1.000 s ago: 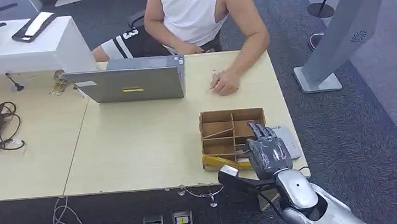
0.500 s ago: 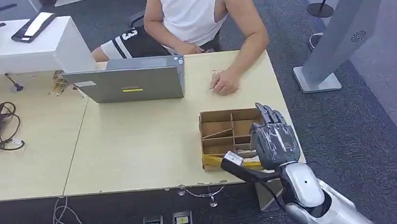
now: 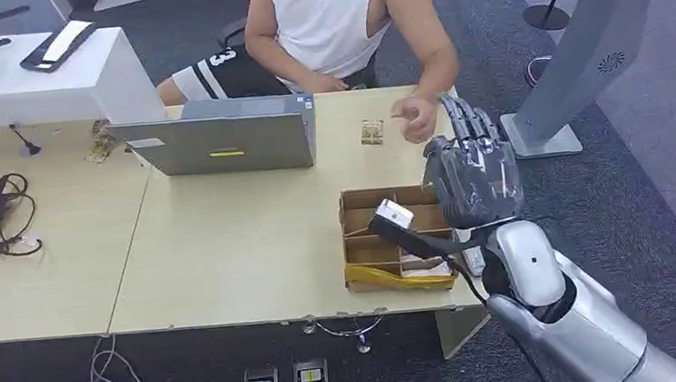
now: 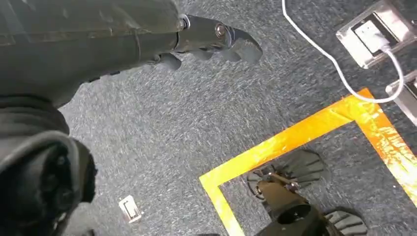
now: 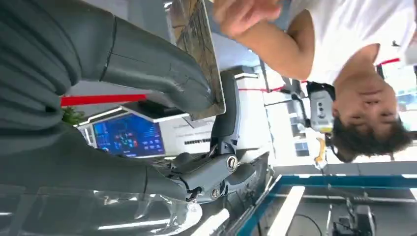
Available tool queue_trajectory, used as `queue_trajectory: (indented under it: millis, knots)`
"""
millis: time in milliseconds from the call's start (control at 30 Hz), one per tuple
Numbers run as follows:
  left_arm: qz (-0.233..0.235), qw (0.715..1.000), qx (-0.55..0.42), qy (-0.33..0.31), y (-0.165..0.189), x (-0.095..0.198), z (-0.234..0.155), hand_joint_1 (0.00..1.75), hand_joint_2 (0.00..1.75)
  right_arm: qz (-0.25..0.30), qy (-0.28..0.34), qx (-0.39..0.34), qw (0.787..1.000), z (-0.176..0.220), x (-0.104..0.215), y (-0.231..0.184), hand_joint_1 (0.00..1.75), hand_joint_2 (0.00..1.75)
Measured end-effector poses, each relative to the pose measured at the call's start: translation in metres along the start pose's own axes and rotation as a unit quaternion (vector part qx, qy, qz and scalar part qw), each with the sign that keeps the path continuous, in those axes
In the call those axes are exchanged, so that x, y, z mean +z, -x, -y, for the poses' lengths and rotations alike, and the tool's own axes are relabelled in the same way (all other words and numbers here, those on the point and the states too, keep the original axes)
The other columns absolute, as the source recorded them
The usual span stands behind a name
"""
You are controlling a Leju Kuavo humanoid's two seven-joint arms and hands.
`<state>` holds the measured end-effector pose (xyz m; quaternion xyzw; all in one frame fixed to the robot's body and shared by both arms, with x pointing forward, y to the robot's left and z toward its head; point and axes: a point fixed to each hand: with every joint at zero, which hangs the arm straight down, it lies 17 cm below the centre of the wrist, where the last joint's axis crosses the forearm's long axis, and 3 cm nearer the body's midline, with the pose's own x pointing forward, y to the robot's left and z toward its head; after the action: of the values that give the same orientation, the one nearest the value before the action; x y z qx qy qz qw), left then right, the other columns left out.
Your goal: Pass the card to the sensor for recognition and then transmit it.
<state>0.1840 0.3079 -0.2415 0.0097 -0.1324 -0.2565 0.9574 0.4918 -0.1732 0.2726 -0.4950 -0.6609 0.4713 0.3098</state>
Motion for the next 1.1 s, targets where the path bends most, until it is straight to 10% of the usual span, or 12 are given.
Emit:
queue_trajectory:
  millis: [867, 900, 1100]
  knots:
    - [-0.030, 0.993, -0.115, -0.026, -0.033, -0.002, 0.002, 0.00, 0.00, 0.006, -0.063, 0.028, 0.998, -0.041, -0.094, -0.053, 1.71, 1.75]
    - [-0.032, 0.992, -0.120, -0.028, -0.034, -0.002, 0.003, 0.00, 0.00, 0.006, -0.067, 0.030, 0.997, -0.045, -0.095, -0.057, 0.10, 1.75]
    - [-0.031, 0.990, -0.137, -0.033, -0.039, -0.003, 0.003, 0.00, 0.00, -0.006, -0.093, 0.044, 0.995, -0.072, -0.094, -0.056, 0.00, 1.75]
